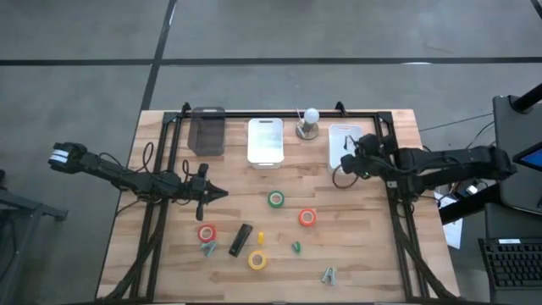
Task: Pick and place Stapler, Stapler remover, tape
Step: Put the black staple remover into the right white bin
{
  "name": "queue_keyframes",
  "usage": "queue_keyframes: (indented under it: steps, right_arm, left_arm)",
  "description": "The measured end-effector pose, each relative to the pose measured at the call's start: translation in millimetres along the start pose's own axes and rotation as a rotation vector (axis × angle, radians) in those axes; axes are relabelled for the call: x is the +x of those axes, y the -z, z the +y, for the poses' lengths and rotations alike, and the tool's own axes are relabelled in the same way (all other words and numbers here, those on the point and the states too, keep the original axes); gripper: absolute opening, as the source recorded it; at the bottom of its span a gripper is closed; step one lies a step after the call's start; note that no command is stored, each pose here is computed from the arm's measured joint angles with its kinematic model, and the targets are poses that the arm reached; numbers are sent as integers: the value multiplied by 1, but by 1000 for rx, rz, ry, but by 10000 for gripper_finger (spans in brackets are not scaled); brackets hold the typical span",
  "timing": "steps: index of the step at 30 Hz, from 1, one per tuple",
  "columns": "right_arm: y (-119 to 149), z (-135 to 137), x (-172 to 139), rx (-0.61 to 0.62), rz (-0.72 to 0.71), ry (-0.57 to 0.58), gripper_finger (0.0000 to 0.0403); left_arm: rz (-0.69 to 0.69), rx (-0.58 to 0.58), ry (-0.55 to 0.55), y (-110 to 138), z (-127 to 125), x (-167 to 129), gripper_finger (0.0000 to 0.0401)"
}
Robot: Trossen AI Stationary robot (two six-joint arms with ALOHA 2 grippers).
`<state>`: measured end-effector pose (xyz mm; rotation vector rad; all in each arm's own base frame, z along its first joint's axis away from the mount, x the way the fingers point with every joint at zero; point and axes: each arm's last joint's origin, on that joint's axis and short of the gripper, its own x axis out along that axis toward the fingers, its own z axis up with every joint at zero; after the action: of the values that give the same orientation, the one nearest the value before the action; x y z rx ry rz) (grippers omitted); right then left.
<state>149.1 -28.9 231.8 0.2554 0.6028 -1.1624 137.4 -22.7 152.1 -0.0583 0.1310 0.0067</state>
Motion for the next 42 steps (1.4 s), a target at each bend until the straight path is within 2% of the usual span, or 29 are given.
queue_keyframes:
  steps: [9,14,18,25,33,42]
  right_arm:
    - [-6,-2,37,-83,110,51,8]
    - [-10,-5,58,-121,195,37,8]
    - [-13,-5,75,-159,208,56,8]
    - [-8,-7,100,-192,311,63,8]
    - [2,-3,119,-246,386,95,8]
    - [4,1,125,-256,380,105,8]
  left_arm:
    - [0,0,0,0,0,0,23]
    - [0,0,0,0,0,0,23]
    - [0,0,0,0,0,0,23]
    - [0,0,0,0,0,0,23]
    - [0,0,0,0,0,0,23]
    - [0,0,0,0,0,0,23]
